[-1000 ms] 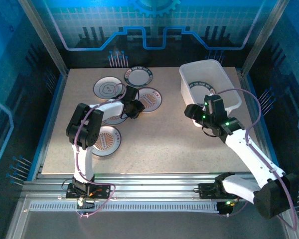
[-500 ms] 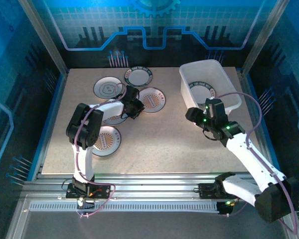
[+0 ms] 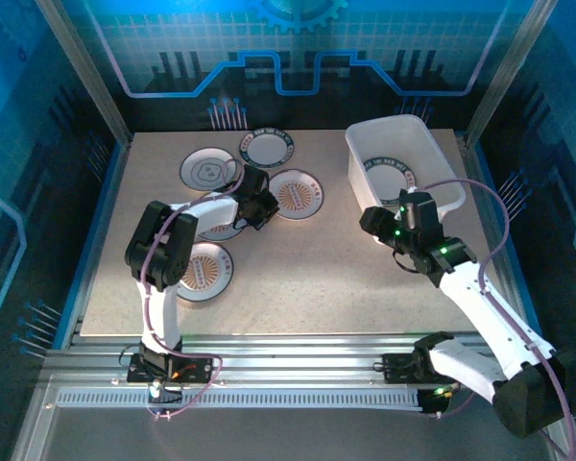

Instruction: Place the plates into the plastic bin on the countertop

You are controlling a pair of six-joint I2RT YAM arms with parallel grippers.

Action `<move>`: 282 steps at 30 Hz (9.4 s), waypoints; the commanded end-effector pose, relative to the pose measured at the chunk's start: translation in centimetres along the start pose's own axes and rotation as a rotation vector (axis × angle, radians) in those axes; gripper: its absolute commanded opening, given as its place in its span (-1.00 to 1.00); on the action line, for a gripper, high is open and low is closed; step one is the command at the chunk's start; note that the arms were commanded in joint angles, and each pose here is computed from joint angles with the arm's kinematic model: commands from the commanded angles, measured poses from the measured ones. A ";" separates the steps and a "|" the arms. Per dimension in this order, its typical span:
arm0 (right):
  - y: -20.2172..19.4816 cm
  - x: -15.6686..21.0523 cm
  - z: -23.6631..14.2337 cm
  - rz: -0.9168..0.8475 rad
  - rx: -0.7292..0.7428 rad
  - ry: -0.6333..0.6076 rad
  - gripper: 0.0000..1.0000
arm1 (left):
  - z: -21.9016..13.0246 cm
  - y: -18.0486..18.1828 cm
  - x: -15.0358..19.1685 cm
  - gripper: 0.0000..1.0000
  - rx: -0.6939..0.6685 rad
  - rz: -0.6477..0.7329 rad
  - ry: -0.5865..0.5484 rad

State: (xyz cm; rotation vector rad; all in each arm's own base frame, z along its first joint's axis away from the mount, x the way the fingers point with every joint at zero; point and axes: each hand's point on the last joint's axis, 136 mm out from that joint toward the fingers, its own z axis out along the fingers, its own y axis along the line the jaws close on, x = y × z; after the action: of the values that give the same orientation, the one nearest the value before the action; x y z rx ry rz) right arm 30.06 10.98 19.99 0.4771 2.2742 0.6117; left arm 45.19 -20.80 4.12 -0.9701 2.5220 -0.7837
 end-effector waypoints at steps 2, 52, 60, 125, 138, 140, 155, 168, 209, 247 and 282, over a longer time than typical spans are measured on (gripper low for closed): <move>-0.3 -0.1 -0.4 0.015 -0.005 -0.012 0.25 | -1.6 -0.6 1.4 -0.96 0.028 0.086 0.048; 3.0 5.7 4.6 -0.049 -0.065 0.211 0.16 | -8.1 -1.9 6.5 -1.00 0.324 0.373 0.369; 2.7 6.2 5.1 -0.056 -0.056 0.225 0.16 | -6.2 -0.7 6.8 -1.00 0.286 0.366 0.404; -1.0 5.5 5.1 0.015 -0.041 0.184 0.13 | -1.1 0.9 7.7 -0.77 0.141 0.332 0.471; -0.6 4.7 3.8 0.020 -0.051 0.160 0.12 | -7.0 -2.3 8.0 -1.00 0.307 0.396 0.392; -0.4 4.6 3.5 0.023 -0.055 0.159 0.13 | -8.0 -2.8 7.9 -1.00 0.329 0.409 0.377; 2.8 4.1 0.1 0.023 -0.176 0.187 0.18 | -13.8 -7.0 7.5 -1.00 0.505 0.502 0.286; 5.9 4.1 1.3 0.004 -0.267 0.221 0.18 | -14.6 -9.2 8.1 -1.00 0.590 0.508 0.309; 1.7 2.3 1.7 0.145 -0.087 0.116 -0.14 | -17.5 -10.9 10.9 -1.00 0.646 0.560 0.346; 4.3 -2.4 -2.1 0.181 -0.262 -0.143 -1.00 | -18.6 -12.6 10.8 -0.35 0.650 0.585 0.389; -2.0 -16.0 -2.0 0.500 -0.059 -0.407 -1.00 | -18.8 -14.3 3.0 0.67 0.488 0.565 0.124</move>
State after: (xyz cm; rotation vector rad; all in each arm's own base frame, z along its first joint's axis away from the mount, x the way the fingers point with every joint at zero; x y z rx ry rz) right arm 37.80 2.30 27.52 0.9788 1.8208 0.7564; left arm 40.86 -25.53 27.08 -0.0018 2.3301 -1.2579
